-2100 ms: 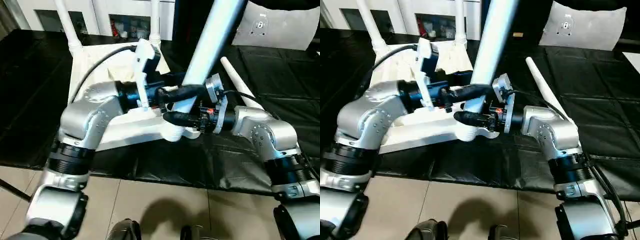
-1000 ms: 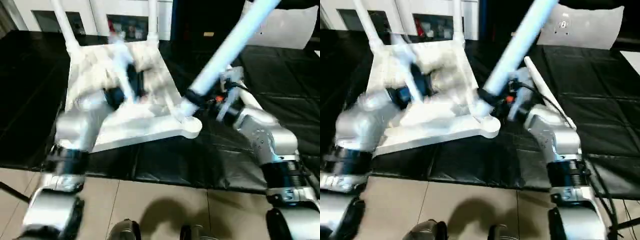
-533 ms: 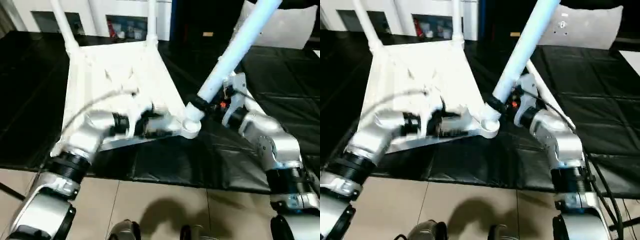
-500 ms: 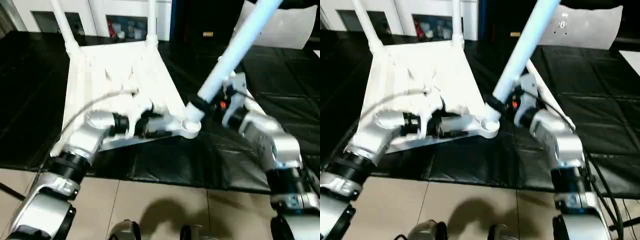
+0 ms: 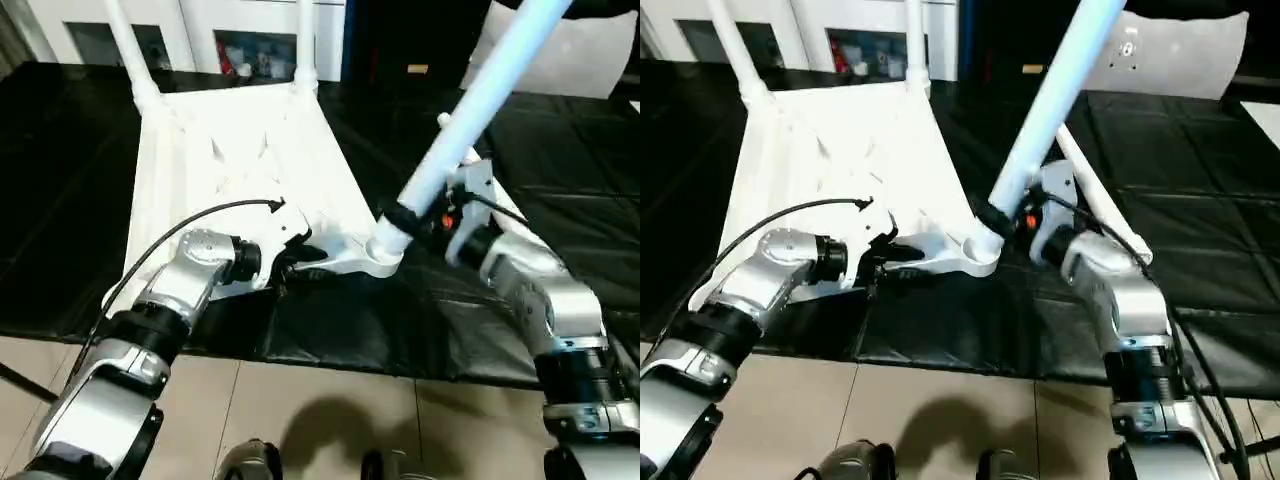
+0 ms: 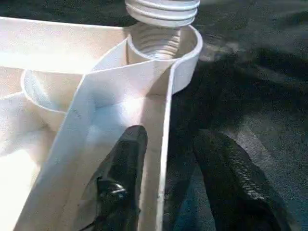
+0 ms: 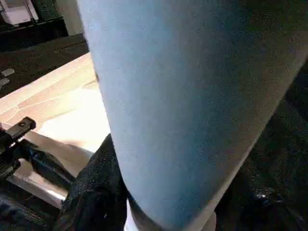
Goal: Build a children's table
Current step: Insert table leg to table base
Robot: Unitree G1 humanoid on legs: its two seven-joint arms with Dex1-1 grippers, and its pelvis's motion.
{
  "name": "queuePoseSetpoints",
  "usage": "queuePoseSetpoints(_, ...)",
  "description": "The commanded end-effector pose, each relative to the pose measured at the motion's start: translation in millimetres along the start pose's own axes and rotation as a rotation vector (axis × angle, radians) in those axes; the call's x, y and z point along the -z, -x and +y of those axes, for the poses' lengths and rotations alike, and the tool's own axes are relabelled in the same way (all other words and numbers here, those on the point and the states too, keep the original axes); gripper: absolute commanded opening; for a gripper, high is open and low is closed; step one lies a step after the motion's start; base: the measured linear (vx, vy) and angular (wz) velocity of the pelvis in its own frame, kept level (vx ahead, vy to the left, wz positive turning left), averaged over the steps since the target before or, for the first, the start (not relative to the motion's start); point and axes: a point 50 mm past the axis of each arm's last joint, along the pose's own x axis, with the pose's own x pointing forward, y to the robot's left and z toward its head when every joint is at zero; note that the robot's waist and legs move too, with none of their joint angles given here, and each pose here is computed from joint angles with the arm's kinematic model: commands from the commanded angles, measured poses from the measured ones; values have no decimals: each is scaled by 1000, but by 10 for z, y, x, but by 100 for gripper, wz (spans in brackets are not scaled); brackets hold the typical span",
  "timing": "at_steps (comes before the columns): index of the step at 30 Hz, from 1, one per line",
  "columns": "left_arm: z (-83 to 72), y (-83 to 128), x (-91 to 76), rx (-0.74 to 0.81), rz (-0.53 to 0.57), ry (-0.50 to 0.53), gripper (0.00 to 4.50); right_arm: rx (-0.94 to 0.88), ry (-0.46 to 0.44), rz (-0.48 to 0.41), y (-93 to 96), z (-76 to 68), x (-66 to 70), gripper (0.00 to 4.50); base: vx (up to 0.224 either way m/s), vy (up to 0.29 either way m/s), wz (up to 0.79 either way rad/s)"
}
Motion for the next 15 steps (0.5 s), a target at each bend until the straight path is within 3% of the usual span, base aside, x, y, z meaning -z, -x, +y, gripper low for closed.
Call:
queuePoseSetpoints(1, 3, -9, 17, 17, 29, -6, 143, -5, 28, -11, -2, 20, -63, 191, 0, 0, 0)
queuePoseSetpoints(5, 24, -10, 29, 4, 41, -18, 126, -6, 32, -10, -10, 23, -69, 191, 0, 0, 0)
queuePoseSetpoints(7, 30, -15, 31, -1, 43, -21, 90, -7, 35, -10, -11, 23, -74, 191, 0, 0, 0)
queuePoseSetpoints(15, 45, -28, 53, -3, 83, -45, 33, -19, 57, -2, -13, 36, -81, 191, 0, 0, 0)
